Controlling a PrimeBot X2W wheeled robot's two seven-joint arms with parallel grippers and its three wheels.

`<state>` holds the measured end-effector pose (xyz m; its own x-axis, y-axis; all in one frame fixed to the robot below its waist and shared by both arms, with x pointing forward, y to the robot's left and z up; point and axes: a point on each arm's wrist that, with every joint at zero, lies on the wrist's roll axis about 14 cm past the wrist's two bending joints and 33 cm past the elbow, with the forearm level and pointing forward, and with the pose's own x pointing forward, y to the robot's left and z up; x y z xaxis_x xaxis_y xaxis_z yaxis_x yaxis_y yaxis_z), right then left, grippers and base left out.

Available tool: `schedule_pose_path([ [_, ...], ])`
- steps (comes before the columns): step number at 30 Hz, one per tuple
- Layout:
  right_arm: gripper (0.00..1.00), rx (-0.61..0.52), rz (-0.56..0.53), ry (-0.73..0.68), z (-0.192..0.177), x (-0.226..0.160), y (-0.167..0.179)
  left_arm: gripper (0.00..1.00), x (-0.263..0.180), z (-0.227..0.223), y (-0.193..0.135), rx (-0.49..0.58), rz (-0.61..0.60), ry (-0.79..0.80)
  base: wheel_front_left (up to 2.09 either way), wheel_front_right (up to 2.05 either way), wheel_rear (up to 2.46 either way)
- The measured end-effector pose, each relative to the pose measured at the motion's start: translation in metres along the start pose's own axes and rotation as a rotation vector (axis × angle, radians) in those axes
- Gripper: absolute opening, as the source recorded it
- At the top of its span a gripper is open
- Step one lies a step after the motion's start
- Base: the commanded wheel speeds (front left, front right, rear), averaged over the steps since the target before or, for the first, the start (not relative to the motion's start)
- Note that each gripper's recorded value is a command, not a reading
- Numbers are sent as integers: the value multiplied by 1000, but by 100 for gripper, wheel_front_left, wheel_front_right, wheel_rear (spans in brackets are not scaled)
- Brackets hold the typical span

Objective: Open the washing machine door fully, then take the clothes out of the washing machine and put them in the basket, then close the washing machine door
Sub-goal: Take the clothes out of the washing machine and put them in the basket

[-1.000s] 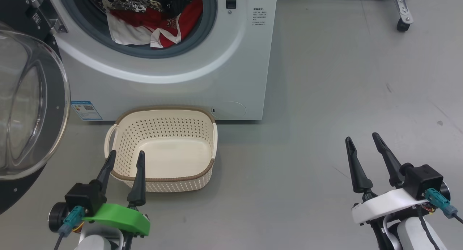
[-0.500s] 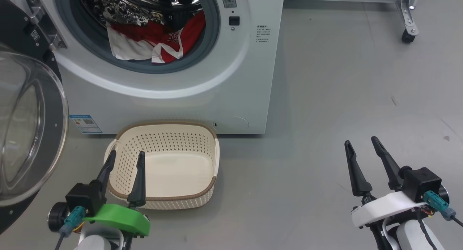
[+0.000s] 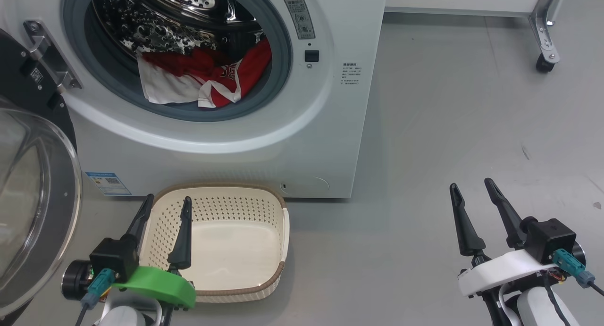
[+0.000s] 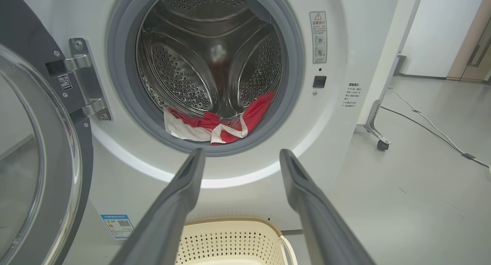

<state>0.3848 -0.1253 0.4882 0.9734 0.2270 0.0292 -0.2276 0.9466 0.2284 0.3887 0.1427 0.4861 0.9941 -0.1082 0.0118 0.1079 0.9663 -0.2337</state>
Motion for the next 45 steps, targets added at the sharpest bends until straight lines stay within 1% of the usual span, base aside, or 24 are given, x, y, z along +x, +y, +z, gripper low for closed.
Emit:
schedule_pose_path([
  [16,100,3,-8,1,-1,0,-2,100,1,-1,-3,5,-8,2,55,-55,0],
  [45,100,14,-17,18,-7,0,-3,100,2,-8,-1,11,0,23,2,-2,0],
])
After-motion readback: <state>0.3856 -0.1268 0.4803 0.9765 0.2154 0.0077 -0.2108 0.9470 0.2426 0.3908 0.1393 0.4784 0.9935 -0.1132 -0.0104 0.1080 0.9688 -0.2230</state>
